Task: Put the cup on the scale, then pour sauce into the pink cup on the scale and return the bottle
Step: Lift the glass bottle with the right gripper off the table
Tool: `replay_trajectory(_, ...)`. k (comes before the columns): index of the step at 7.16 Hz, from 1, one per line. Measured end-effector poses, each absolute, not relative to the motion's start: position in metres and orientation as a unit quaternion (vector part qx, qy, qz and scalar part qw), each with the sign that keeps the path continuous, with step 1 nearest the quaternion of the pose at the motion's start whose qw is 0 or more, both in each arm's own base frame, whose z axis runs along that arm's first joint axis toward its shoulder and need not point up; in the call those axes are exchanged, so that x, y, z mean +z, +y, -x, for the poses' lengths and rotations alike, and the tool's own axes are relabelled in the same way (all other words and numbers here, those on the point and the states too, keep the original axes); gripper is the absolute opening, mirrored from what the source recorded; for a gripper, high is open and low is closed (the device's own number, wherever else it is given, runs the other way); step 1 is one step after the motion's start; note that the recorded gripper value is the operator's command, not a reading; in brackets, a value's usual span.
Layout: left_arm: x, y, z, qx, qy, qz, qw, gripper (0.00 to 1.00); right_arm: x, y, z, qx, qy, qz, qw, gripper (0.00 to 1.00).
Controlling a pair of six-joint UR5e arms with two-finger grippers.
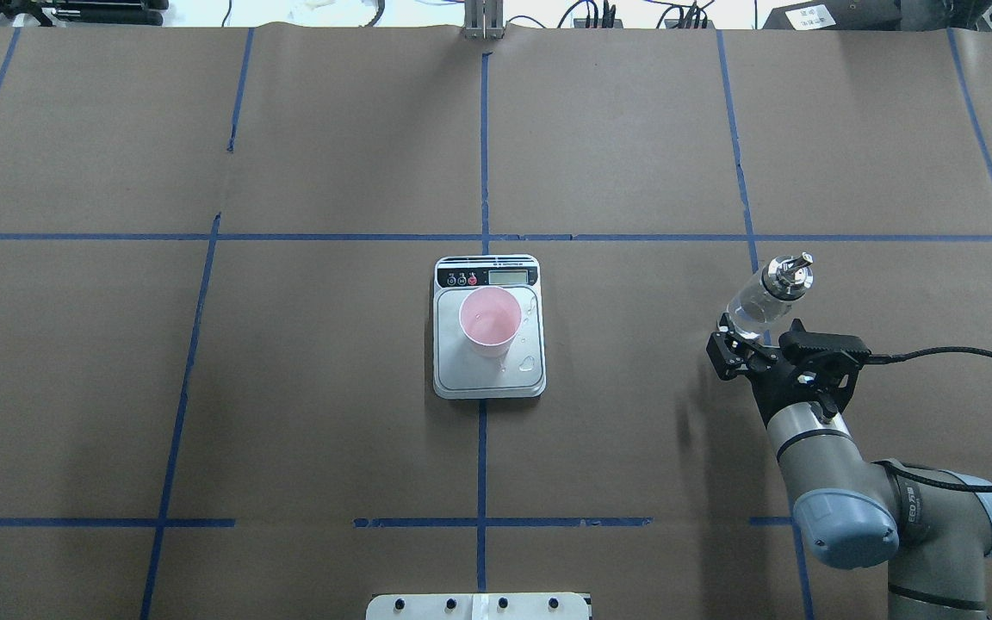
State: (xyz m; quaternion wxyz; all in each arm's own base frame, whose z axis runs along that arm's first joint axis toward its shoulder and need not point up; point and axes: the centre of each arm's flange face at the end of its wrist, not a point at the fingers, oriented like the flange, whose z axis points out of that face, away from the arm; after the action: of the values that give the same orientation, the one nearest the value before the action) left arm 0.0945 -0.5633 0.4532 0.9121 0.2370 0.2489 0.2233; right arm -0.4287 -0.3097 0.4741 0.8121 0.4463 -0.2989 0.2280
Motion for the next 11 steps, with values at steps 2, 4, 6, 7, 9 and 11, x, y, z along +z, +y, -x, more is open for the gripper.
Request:
replay_trajectory(2, 0.452, -0.563, -0.095, 0.222, 0.249, -0.237, 0.912, 1.0, 0.473, -0.32, 0.423, 0.23, -0.29, -0.452, 0.811, 0.99)
replay_trajectory(4, 0.451, -0.563, -0.095, 0.22, 0.25, -0.237, 0.913, 1.0, 0.473, -0.327, 0.423, 0.234, -0.287, -0.454, 0.81, 0.99)
replay_trajectory(6, 0.451, -0.563, -0.095, 0.22, 0.25, -0.237, 0.913, 1.0, 0.476, -0.329, 0.429, 0.233, -0.284, -0.454, 0.811, 0.99)
replay_trajectory(7, 0.451, -0.563, -0.095, 0.219, 0.25, -0.237, 0.913, 1.0, 0.475, -0.33, 0.431, 0.234, -0.285, -0.454, 0.811, 0.96)
replay_trajectory(9, 0.45, -0.564, -0.095, 0.217, 0.251, -0.238, 0.913, 1.0, 0.476, -0.33, 0.432, 0.233, -0.285, -0.453, 0.812, 0.37)
replay_trajectory(11, 0.447, -0.563, -0.095, 0.216, 0.251, -0.239, 0.913, 1.0, 0.473, -0.331, 0.436, 0.234, -0.288, -0.453, 0.811, 0.0)
